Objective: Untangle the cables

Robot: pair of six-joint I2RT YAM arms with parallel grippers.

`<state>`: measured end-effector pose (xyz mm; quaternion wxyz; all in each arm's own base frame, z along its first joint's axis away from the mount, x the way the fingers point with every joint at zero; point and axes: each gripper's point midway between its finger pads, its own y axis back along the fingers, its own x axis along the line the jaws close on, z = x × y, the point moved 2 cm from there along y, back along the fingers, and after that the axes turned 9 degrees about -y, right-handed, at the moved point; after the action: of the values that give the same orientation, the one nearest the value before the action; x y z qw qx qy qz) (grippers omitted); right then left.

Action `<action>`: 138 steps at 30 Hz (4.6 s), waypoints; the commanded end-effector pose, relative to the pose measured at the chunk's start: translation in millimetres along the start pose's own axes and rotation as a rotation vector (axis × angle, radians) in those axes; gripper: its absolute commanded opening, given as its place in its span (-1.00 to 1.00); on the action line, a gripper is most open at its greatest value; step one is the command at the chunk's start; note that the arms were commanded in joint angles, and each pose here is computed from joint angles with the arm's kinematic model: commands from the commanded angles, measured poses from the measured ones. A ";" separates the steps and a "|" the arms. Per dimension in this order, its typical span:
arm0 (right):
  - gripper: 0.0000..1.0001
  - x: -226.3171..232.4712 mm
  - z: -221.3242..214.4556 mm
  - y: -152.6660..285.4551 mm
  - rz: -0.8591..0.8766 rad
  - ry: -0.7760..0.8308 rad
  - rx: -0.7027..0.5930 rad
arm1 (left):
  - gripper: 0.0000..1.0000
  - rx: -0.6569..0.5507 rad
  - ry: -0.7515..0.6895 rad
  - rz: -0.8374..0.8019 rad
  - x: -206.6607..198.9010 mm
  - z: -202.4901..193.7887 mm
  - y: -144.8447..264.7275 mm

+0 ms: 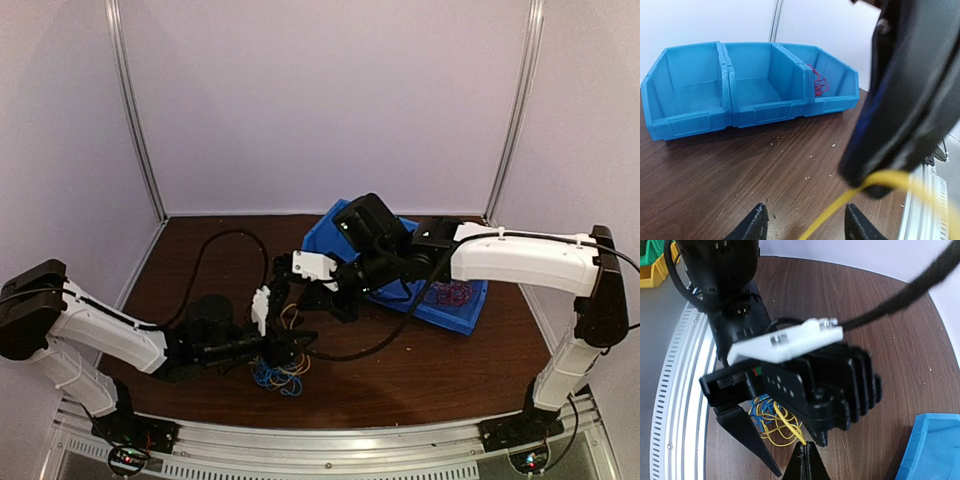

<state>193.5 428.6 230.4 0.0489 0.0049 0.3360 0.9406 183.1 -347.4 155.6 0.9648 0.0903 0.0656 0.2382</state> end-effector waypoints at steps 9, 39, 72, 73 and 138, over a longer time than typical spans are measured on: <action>-1.00 -9.0 111.2 106.9 -0.029 0.151 -0.239 | -0.39 0.012 0.025 0.151 25.6 -40.5 -8.3; -0.24 -48.7 -18.0 71.7 0.051 -0.002 -0.123 | -0.53 0.151 0.037 0.266 55.6 -46.0 6.0; -0.21 -12.9 -98.7 -106.7 0.379 -0.362 0.036 | -0.52 0.095 0.238 0.249 50.7 -66.3 25.4; -0.24 -13.2 -97.7 -108.2 0.383 -0.364 0.033 | -0.52 0.093 0.238 0.247 50.3 -65.6 25.2; -1.00 -14.6 179.1 198.6 0.122 0.260 -0.469 | -0.36 0.267 0.177 0.270 55.8 -92.4 -15.8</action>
<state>183.6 413.5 454.7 -0.0996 -0.0500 0.1426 0.9835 219.8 -318.9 64.9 0.9001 0.1733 0.1778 0.3581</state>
